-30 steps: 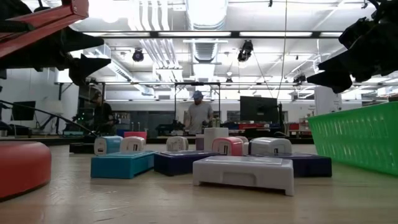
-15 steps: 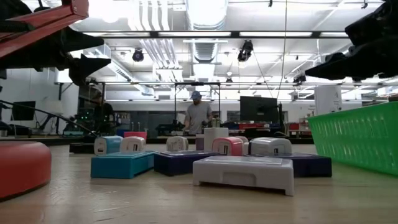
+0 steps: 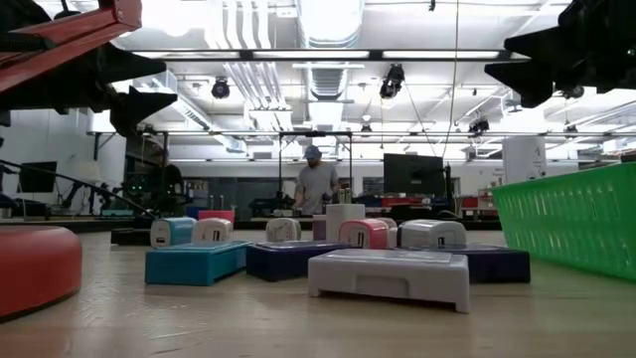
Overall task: Pick & Place Office items
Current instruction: Put the pink charger adapter into the green basket
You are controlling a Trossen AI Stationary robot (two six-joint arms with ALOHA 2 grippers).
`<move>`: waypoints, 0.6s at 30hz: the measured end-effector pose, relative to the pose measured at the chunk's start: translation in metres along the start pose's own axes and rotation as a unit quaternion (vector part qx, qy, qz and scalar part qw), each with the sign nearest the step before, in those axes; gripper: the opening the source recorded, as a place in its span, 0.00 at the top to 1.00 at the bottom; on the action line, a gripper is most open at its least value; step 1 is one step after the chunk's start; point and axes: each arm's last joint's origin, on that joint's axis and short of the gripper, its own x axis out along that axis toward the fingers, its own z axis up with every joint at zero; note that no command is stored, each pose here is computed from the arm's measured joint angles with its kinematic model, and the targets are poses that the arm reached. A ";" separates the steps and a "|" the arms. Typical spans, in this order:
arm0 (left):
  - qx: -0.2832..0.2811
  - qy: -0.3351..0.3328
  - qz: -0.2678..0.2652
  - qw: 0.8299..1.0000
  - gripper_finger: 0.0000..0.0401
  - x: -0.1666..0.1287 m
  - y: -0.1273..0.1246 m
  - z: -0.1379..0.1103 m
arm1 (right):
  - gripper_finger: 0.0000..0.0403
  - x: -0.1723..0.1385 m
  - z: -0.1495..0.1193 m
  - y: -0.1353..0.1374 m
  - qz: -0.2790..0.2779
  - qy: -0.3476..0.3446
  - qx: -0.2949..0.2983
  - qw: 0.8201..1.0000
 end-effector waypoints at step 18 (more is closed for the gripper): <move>0.000 0.000 0.000 1.000 0.20 0.000 0.000 0.000 | 0.25 0.000 0.000 0.000 0.001 -0.011 0.032 0.999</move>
